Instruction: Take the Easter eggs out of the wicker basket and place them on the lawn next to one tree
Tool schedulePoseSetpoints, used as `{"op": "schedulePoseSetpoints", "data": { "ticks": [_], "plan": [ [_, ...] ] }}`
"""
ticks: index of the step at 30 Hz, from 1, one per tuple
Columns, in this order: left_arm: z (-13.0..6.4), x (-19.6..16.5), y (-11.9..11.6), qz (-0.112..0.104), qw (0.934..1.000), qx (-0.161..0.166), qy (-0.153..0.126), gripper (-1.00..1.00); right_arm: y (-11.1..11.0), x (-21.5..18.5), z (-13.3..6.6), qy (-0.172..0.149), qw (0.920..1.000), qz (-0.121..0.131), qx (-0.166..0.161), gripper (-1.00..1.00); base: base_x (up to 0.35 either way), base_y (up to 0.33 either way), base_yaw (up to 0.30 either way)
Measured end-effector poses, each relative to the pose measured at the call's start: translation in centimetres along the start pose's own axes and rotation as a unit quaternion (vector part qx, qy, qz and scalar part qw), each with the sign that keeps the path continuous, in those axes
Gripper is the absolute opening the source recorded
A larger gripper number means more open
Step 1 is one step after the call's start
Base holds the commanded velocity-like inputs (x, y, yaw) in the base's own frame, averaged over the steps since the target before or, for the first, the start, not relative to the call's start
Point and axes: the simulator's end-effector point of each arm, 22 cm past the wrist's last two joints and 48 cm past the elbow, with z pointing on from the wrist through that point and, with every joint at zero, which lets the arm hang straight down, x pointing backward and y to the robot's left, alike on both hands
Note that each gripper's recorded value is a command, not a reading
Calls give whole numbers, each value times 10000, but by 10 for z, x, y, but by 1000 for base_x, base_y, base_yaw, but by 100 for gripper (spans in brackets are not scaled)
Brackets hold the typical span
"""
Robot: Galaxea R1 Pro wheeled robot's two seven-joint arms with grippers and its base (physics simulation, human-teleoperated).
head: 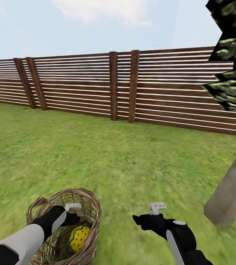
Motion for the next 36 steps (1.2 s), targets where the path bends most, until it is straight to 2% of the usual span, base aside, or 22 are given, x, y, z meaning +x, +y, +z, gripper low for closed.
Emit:
{"op": "schedulePoseSetpoints", "data": {
  "ticks": [11, 23, 30, 36],
  "plan": [
    [14, 0, 6, -25, 9999, 167, 15, 100, 6, 18, 14, 229, 9997, -14, -92, 100, 0, 0, 0],
    [27, 0, 4, -9, 9984, 561, 35, 100, 15, 39, 30, 502, 9985, -73, -200, 100, 0, 0, 0],
    [37, 10, 2, -11, 9977, 655, 148, 100, 13, 50, 37, 633, 9978, -33, -212, 100, 0, 0, 0],
    [41, 11, -1, 1, 9975, 691, 162, 100, 14, 44, 37, 562, 9982, -30, -228, 100, 0, 0, 0]
  ]
}}
